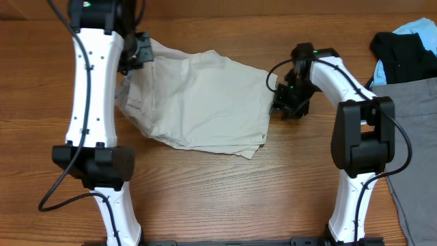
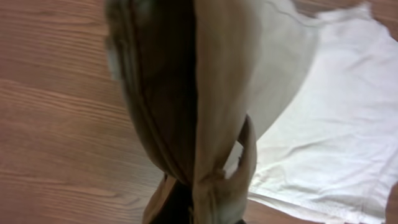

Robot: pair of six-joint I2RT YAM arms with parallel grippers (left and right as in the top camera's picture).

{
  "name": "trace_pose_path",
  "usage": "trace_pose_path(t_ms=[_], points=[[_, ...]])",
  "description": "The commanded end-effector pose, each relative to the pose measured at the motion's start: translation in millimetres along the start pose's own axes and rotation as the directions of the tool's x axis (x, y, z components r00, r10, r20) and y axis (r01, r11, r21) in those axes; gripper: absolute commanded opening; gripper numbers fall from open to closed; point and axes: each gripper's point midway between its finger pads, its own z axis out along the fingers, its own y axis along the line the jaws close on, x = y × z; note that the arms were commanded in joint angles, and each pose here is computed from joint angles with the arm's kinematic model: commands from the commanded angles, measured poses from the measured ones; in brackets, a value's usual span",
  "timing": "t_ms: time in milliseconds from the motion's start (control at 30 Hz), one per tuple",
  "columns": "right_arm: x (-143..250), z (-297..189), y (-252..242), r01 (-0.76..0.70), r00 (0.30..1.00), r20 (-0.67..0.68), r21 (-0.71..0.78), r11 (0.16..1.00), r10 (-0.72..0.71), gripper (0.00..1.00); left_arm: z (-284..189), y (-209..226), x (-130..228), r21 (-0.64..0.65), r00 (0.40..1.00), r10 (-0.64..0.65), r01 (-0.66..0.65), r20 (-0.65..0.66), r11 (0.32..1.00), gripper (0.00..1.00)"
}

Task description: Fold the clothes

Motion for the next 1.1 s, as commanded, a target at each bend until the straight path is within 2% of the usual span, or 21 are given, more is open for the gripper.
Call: trace_pose_path(t_ms=[0, 200, 467, 700, 1067], points=[[6.3, -1.0, 20.1, 0.024, 1.0, 0.017, -0.02, 1.0, -0.023, 0.47, -21.8, 26.4, -11.0, -0.021, 0.996, -0.046, 0.048, 0.076, 0.999, 0.04], [7.8, 7.2, 44.1, 0.064, 0.997, 0.047, -0.027, 0.998, -0.063, 0.47, -20.7, 49.2, -15.7, -0.038, 0.996, -0.051, 0.054, 0.075, 0.998, 0.04], [14.0, 17.6, 74.9, 0.112, 0.991, 0.077, -0.04, 0.993, -0.109, 0.47, -21.0, 37.6, -13.4, -0.004, 0.996, -0.062, 0.063, 0.068, 0.998, 0.04], [18.0, 35.6, 84.8, 0.123, 0.991, 0.064, -0.034, 0.992, -0.121, 0.47, -27.5, -37.1, -3.1, 0.196, 0.998, -0.006, -0.005, 0.055, 0.981, 0.04], [16.0, 36.2, 85.8, 0.126, 0.99, 0.071, -0.038, 0.991, -0.123, 0.47, -29.5, -130.1, 25.4, 0.27, 0.994, 0.081, -0.098, 0.072, 0.958, 0.04]])
